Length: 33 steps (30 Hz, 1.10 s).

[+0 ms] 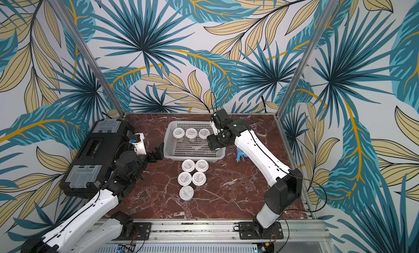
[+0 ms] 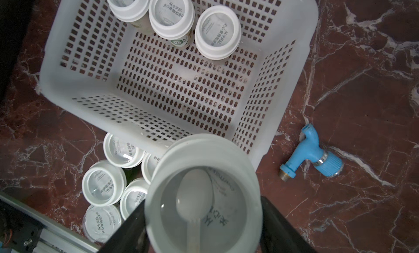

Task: Put the yogurt in the basket
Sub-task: Place the yogurt in the basket.

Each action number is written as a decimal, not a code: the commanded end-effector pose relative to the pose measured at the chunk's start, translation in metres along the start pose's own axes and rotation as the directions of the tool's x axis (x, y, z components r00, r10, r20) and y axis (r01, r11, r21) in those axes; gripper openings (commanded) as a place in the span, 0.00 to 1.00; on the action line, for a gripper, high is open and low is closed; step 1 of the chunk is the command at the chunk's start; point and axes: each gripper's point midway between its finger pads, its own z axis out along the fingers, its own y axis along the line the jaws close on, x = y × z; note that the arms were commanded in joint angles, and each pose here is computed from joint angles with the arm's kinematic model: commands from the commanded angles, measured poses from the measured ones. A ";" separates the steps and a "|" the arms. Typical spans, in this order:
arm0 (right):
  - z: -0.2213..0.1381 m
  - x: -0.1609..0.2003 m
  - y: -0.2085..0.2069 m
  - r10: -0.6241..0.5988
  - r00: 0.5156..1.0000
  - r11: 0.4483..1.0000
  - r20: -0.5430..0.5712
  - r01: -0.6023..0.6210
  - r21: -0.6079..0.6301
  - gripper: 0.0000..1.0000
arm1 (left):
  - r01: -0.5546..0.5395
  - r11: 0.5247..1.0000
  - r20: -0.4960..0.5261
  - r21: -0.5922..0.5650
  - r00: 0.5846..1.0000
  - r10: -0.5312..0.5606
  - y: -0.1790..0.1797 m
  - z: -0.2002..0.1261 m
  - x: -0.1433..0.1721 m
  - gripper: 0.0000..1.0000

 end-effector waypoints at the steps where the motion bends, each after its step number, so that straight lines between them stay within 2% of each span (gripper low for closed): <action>1: 0.015 -0.013 -0.008 -0.031 0.999 0.999 -0.011 0.031 0.044 0.70 | -0.010 1.000 0.008 0.003 1.000 0.010 0.001 0.001 0.001 0.99; 8: 0.059 -0.044 -0.019 -0.009 1.000 0.998 -0.002 0.009 0.062 0.70 | -0.016 1.000 0.000 0.002 1.000 0.016 0.001 0.003 0.003 0.99; 18: 0.118 -0.063 -0.044 0.045 0.999 0.995 -0.011 -0.044 0.089 0.70 | -0.024 1.000 -0.023 0.005 0.999 0.024 0.000 0.008 0.007 0.99; 33: 0.160 -0.070 -0.059 0.105 0.994 0.990 0.000 -0.105 0.099 0.69 | -0.028 1.000 -0.032 0.006 0.999 0.028 0.000 0.009 0.008 0.99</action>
